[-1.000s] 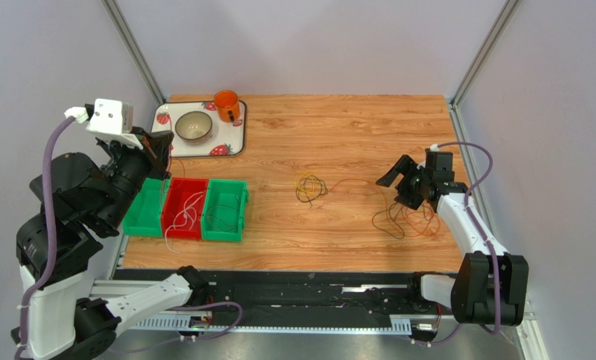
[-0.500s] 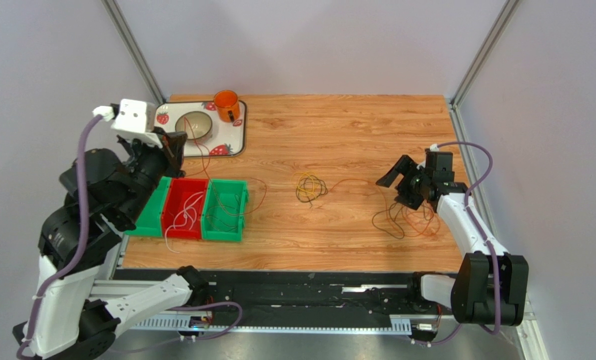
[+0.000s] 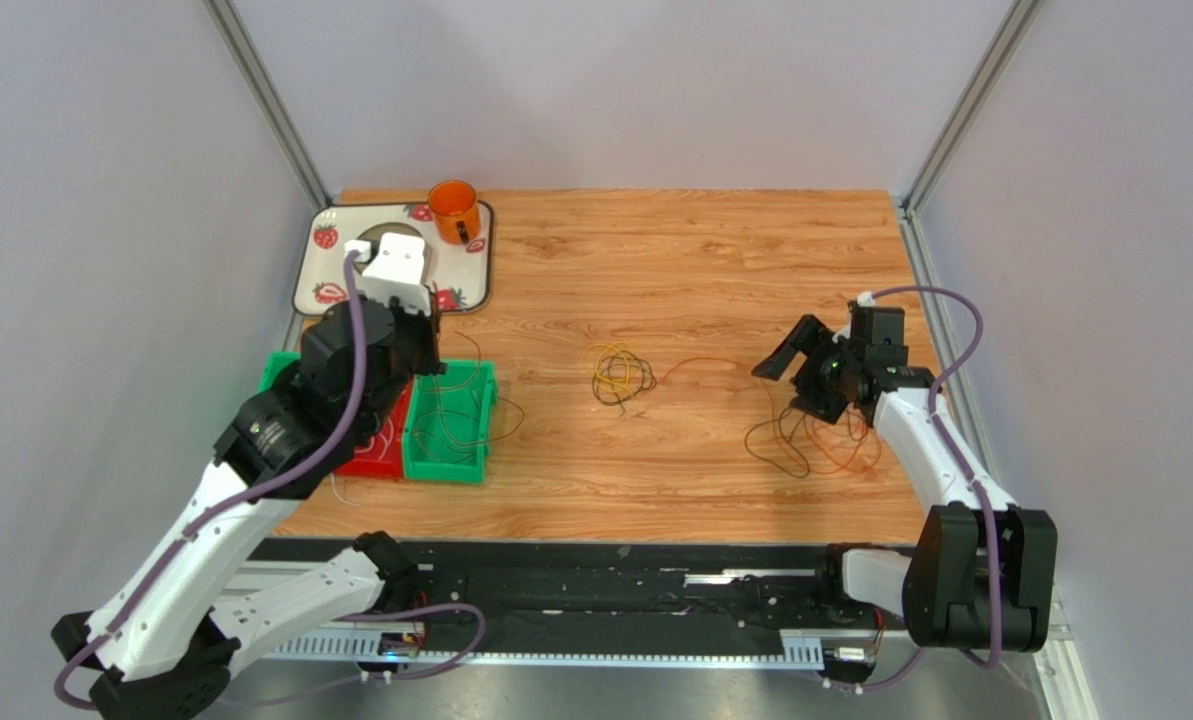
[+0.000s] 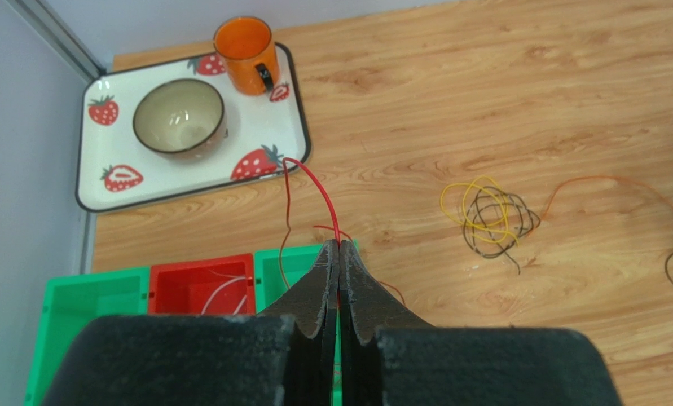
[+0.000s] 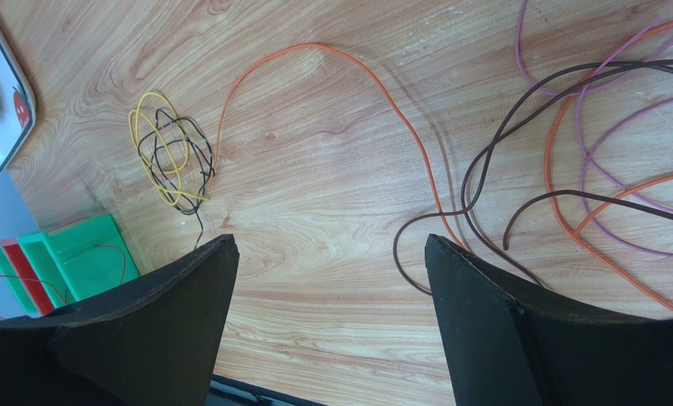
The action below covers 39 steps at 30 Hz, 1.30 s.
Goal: Untangle the cables
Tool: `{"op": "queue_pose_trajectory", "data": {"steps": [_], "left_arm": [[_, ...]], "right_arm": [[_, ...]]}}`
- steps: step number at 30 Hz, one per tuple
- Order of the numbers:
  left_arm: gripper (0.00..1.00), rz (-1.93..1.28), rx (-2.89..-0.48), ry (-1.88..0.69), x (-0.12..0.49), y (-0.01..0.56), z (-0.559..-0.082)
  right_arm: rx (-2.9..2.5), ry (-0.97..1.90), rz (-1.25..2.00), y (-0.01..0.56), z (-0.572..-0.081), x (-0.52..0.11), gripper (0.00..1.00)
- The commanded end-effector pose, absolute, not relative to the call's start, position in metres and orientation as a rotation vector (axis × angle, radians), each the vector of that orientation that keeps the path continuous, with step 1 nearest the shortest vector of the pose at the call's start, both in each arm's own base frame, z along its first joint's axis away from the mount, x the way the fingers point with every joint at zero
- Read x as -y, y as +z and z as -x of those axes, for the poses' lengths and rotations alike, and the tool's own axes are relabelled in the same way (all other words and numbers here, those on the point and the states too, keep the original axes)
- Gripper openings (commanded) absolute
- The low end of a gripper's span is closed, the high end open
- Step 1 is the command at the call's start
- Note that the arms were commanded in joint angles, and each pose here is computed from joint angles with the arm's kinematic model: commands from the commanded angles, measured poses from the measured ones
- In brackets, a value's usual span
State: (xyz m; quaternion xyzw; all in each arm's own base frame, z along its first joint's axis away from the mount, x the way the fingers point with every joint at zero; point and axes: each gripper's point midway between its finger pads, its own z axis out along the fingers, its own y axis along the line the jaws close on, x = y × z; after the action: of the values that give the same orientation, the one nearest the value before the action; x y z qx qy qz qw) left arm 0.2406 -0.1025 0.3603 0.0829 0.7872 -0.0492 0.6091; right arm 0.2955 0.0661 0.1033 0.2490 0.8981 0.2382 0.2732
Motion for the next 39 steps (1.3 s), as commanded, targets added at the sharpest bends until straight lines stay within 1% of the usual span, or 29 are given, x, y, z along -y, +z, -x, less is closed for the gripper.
{"op": "queue_pose_trajectory", "data": {"steps": [1,7,14,18,23,30,33,39], "left_arm": [[0.0,-0.128,-1.823,-0.151,0.113,0.348,-0.252],[0.0,-0.104,-1.935,-0.106,0.112,0.296,-0.251],[0.0,-0.037,-2.005,-0.065,0.108,0.259,-0.252],[0.0,0.012,-2.049,-0.024,0.112,0.238,-0.261],[0.0,0.063,-2.129,-0.036,0.123,0.19,-0.271],[0.0,0.133,-2.191,0.023,0.109,0.146,-0.28],[0.0,0.167,-2.233,0.007,0.104,0.128,-0.283],[0.0,0.189,-2.295,0.041,0.095,0.097,-0.28]], "right_arm": [[-2.411,0.621,-0.634,0.107,-0.296,-0.065,0.86],[-2.416,0.612,-0.628,0.106,-0.295,-0.064,0.86],[-2.42,0.62,-0.631,0.104,-0.295,-0.065,0.86],[-2.418,0.638,-0.632,0.104,-0.295,-0.067,0.86],[-2.421,0.625,-0.629,0.104,-0.292,-0.066,0.86],[-2.426,0.627,-0.624,0.103,-0.29,-0.066,0.86],[-2.429,0.631,-0.627,0.101,-0.29,-0.067,0.86],[-2.434,0.622,-0.627,0.099,-0.29,-0.066,0.86]]}}
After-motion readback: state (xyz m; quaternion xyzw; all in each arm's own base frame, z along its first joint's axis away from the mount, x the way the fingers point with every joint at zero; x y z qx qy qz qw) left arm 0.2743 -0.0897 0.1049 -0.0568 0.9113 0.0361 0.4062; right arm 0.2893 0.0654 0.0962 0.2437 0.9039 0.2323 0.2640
